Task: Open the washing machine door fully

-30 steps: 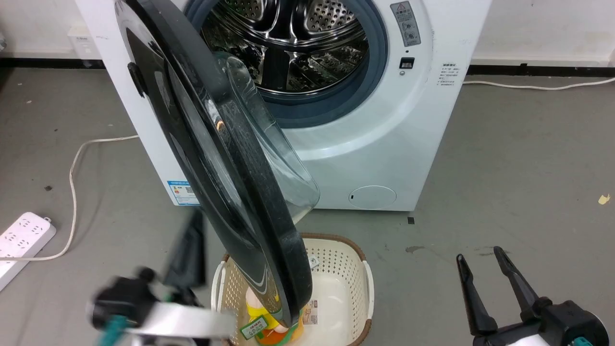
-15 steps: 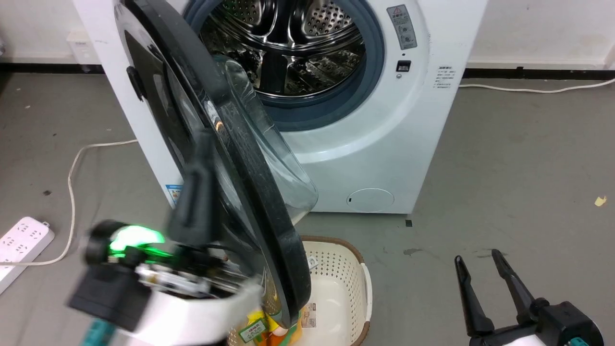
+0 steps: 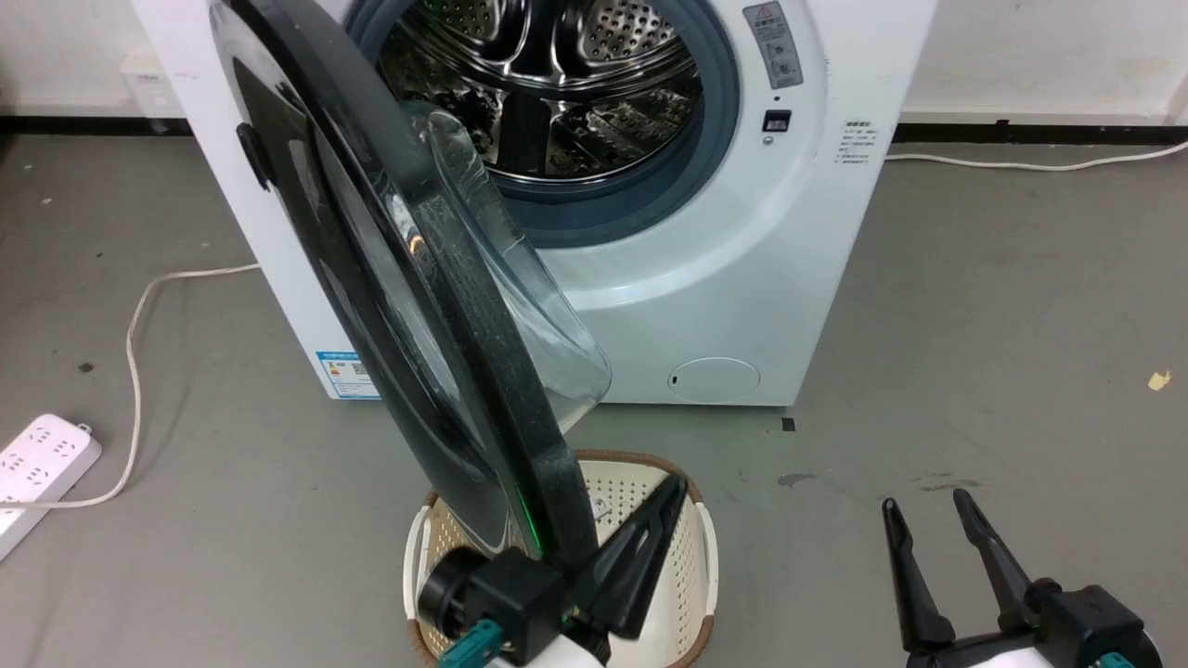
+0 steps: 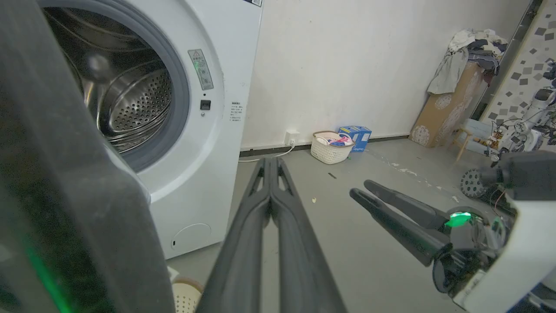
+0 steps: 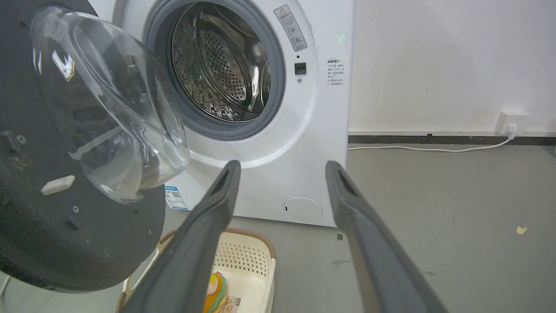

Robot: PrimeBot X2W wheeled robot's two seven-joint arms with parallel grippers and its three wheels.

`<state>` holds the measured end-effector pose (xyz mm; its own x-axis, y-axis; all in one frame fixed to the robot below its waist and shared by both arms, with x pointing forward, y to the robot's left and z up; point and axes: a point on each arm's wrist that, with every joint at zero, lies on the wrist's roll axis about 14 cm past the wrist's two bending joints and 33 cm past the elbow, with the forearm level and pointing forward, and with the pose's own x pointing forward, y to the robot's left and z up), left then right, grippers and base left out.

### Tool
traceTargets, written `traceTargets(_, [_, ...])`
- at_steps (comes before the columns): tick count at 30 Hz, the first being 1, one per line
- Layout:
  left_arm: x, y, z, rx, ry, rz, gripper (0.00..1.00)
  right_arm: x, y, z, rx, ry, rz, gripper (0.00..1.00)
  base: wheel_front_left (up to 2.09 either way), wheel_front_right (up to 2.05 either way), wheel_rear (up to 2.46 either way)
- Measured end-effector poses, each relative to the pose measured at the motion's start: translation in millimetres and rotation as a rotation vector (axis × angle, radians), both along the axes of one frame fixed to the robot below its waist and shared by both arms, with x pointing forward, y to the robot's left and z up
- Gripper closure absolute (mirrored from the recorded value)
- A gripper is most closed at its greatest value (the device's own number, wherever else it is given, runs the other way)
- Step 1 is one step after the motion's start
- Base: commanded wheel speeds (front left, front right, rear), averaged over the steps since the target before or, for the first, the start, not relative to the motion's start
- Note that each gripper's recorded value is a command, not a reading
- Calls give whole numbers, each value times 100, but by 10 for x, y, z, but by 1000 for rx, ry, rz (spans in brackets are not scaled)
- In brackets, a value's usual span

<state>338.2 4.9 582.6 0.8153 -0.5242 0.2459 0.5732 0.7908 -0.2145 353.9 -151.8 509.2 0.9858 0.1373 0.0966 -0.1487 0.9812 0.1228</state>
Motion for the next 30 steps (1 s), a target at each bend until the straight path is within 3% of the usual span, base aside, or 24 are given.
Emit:
traceTargets(5, [39, 24, -463, 57, 141, 12, 100, 21, 49, -71, 1, 22, 15, 0, 0, 0, 0])
traceTargets(11, [125, 178, -703, 72, 188, 85, 100, 50, 103, -125, 8, 39, 31, 0, 0, 0, 0])
traceTargets(19, [104, 378, -709, 55, 175, 155, 100, 111, 269, -142, 8, 44, 84, 0, 0, 0, 0])
traceTargets(30, [-91, 1045, -616, 55, 150, 375, 100, 214, 841, -105, 15, 34, 257, 0, 0, 0, 0])
